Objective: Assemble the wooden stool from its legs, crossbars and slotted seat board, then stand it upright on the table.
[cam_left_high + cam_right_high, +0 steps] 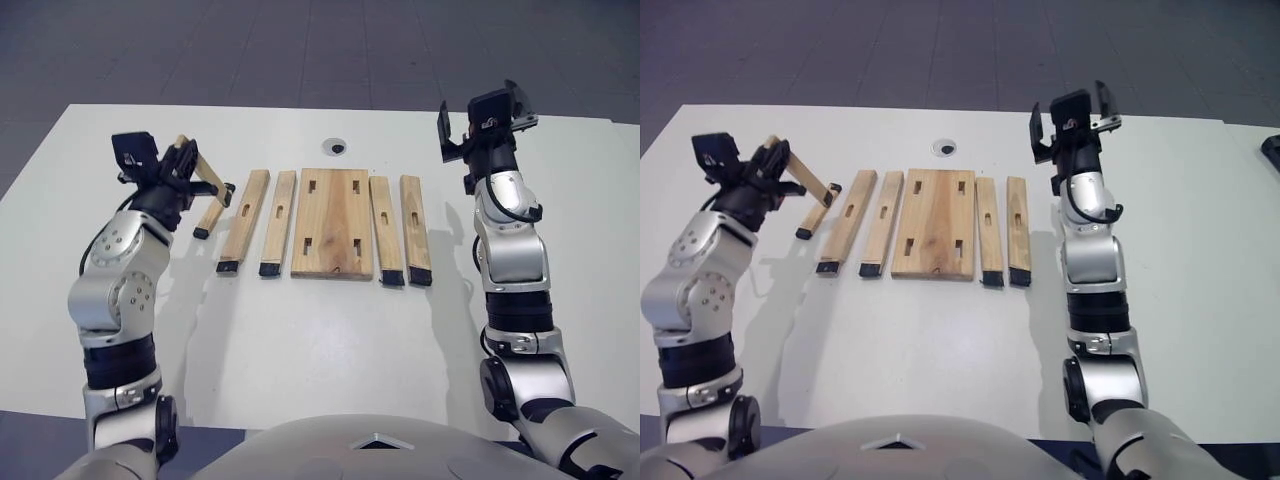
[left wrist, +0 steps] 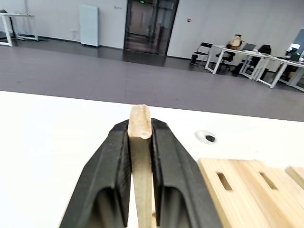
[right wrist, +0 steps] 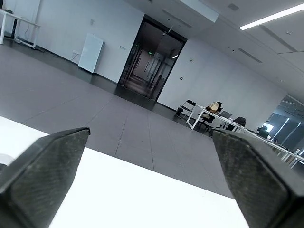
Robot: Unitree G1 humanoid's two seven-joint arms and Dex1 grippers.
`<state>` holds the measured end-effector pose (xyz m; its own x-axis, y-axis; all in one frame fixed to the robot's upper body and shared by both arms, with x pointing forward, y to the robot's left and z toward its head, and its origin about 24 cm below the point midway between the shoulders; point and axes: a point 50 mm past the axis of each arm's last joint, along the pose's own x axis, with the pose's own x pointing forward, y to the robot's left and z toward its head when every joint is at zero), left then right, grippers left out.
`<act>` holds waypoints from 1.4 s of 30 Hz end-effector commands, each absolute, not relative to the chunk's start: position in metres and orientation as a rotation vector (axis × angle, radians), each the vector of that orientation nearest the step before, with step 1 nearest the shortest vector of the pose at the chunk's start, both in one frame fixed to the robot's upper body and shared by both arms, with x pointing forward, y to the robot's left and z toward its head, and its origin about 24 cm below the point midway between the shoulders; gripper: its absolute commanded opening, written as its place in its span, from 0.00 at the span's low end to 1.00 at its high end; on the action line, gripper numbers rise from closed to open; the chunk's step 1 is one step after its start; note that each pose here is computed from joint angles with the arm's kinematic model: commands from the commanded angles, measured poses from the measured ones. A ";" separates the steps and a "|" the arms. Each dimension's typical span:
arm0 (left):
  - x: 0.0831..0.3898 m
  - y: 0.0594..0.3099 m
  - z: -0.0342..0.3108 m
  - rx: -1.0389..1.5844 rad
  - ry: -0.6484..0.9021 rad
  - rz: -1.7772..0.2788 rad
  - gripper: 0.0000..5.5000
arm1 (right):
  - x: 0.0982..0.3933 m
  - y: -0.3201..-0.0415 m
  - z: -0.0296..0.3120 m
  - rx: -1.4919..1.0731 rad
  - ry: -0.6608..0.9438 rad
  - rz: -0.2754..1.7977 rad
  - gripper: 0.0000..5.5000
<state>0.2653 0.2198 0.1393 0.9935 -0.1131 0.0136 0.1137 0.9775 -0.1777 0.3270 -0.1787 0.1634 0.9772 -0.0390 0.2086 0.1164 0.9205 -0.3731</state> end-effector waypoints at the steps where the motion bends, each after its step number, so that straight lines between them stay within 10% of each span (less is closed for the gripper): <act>1: 0.266 0.230 0.136 -0.247 -0.049 -0.024 0.07 | 0.323 -0.180 0.167 -0.338 -0.212 -0.096 0.98; 42: 0.280 0.200 0.100 -0.185 -0.035 -0.112 0.07 | 0.324 -0.168 0.156 -0.280 -0.165 -0.029 0.98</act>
